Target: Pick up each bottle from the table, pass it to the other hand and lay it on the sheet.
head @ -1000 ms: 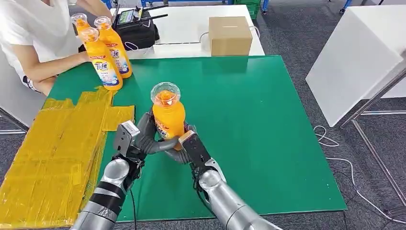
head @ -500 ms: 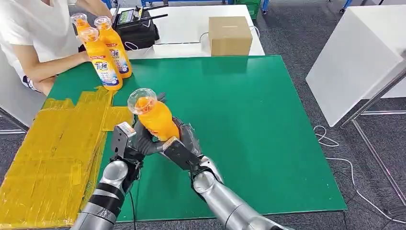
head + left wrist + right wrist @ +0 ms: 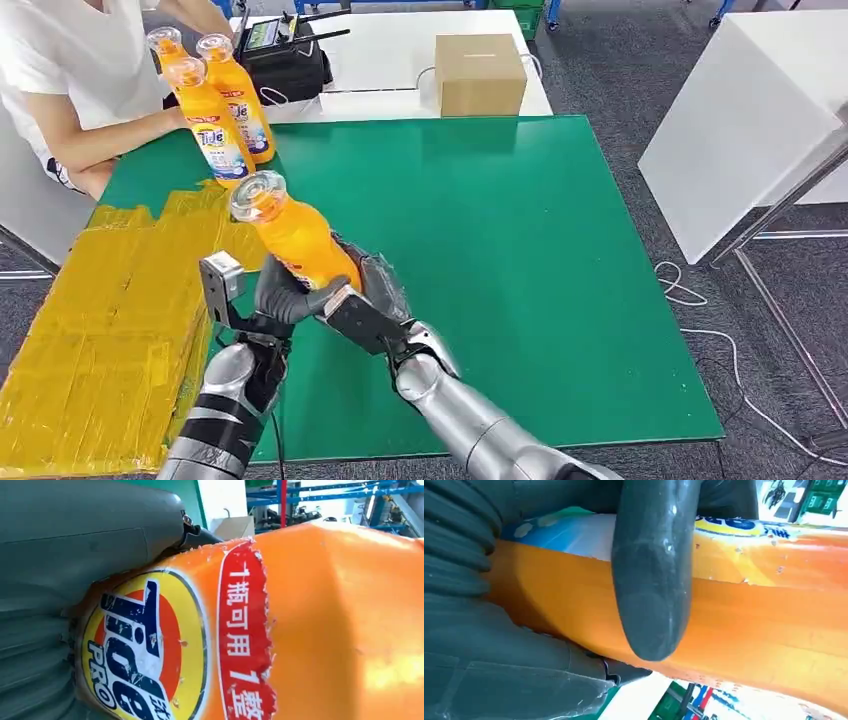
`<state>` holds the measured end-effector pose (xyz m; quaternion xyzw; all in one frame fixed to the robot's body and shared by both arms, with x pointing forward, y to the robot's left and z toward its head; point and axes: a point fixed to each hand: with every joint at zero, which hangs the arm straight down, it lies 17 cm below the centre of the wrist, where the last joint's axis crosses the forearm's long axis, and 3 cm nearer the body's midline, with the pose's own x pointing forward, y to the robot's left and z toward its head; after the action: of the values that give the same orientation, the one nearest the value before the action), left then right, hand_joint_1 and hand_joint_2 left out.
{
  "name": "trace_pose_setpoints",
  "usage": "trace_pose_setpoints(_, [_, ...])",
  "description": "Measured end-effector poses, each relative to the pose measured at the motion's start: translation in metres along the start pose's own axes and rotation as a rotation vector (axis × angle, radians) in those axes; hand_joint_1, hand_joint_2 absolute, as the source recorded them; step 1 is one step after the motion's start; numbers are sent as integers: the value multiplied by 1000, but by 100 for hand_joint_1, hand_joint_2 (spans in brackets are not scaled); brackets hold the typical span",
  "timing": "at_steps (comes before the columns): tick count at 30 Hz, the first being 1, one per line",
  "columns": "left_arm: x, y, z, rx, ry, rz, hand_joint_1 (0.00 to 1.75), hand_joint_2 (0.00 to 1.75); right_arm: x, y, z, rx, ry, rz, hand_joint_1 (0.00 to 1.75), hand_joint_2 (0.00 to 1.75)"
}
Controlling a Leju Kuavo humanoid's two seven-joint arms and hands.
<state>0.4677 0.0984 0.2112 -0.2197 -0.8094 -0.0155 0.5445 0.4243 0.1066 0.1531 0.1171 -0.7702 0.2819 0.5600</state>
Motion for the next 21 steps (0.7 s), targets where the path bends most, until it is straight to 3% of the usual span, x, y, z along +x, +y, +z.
trace_pose_setpoints(9, [2,5,2,26,-5,16,175,175,1,0,-1,-8,-3,10,175,175])
trace_pose_setpoints(10, [3,5,2,28,-6,17,175,175,2,-1,-1,-11,-5,13,161,175])
trace_pose_setpoints(11, [3,6,3,30,-7,17,175,175,2,-1,-1,-13,-6,13,40,175])
trace_pose_setpoints(12, [4,6,3,32,-9,16,175,175,3,-1,-2,-14,-8,14,0,175])
trace_pose_setpoints(17, [10,13,3,70,-25,5,175,175,7,-4,-2,-21,-36,52,0,175])
trace_pose_setpoints(21, [26,47,-1,194,-67,-107,175,175,14,1,7,-7,-84,100,0,175])
